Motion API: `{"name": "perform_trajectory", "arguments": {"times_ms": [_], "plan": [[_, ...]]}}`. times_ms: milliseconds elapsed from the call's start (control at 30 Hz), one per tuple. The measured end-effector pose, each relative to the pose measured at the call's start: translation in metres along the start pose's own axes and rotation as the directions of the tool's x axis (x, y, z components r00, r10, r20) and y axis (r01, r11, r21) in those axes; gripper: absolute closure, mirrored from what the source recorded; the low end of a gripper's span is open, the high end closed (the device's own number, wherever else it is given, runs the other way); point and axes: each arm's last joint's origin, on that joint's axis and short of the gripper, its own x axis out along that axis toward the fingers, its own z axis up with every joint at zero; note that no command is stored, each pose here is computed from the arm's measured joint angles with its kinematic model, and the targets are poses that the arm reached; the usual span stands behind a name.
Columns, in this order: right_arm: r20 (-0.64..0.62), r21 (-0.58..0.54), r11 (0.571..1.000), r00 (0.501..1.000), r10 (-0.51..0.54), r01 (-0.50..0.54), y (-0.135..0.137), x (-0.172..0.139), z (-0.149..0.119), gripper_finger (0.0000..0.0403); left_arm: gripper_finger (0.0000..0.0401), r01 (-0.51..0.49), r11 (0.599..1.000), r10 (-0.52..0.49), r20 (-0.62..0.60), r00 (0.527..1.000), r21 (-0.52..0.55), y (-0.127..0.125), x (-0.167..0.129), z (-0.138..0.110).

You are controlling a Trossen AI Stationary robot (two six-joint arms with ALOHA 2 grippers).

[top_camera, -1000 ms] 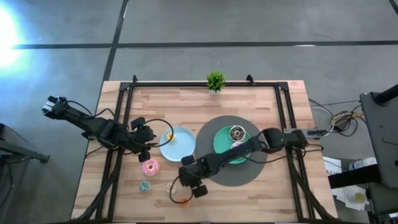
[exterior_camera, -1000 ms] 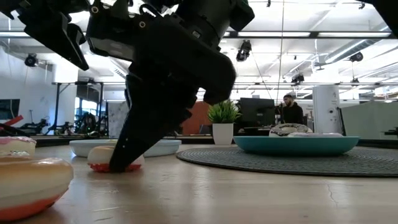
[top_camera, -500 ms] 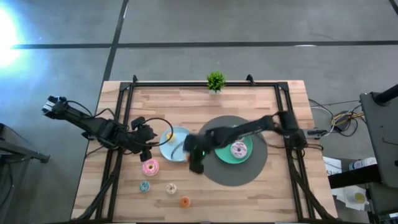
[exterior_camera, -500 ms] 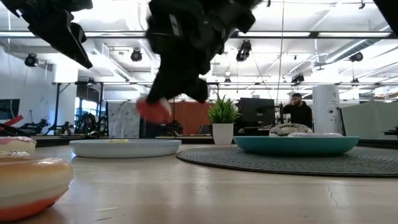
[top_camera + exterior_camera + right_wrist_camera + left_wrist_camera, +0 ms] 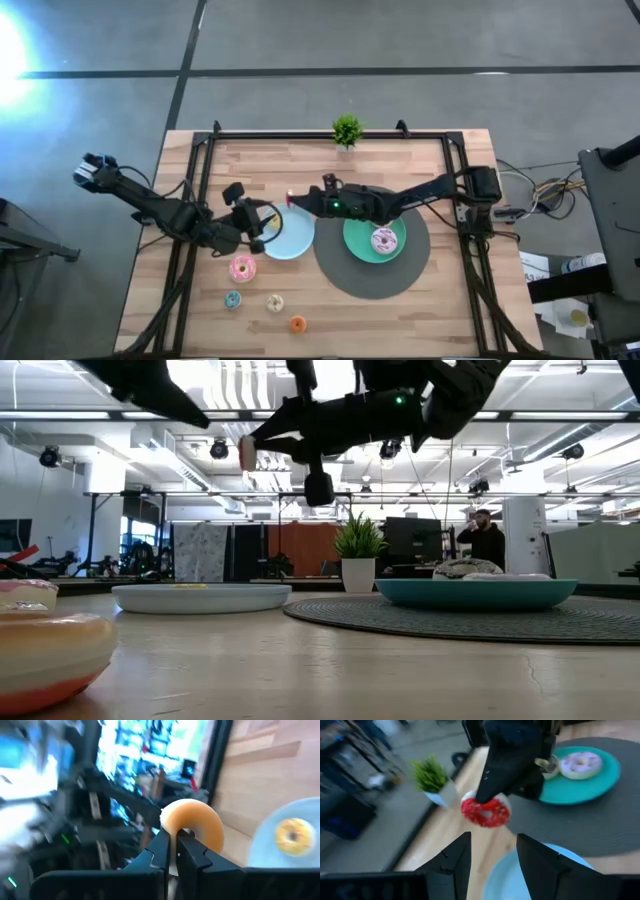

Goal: Pick & Place donuts
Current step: Put the small red donut on the blue plate

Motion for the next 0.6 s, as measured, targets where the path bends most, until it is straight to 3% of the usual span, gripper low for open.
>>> {"name": "perform_trajectory", "arguments": {"times_ms": [267,433,600], "plan": [[0.160,0.118,0.993,0.987,0.008,-0.028,-0.002,-0.001,-0.003,0.0390,0.0269,-0.082,0.997,0.082,0.007,0.997,0.001,-0.016,0.015,-0.002],[0.164,0.083,0.995,0.986,0.043,-0.058,0.012,0.007,-0.004,0.0390,0.0269,-0.142,0.989,0.144,0.036,0.989,-0.045,-0.021,0.029,0.003],[0.158,0.038,0.999,0.987,-0.012,0.006,0.015,0.012,-0.004,0.0390,0.0269,-0.193,0.979,0.193,0.007,0.981,-0.065,-0.018,0.045,0.001]]}}
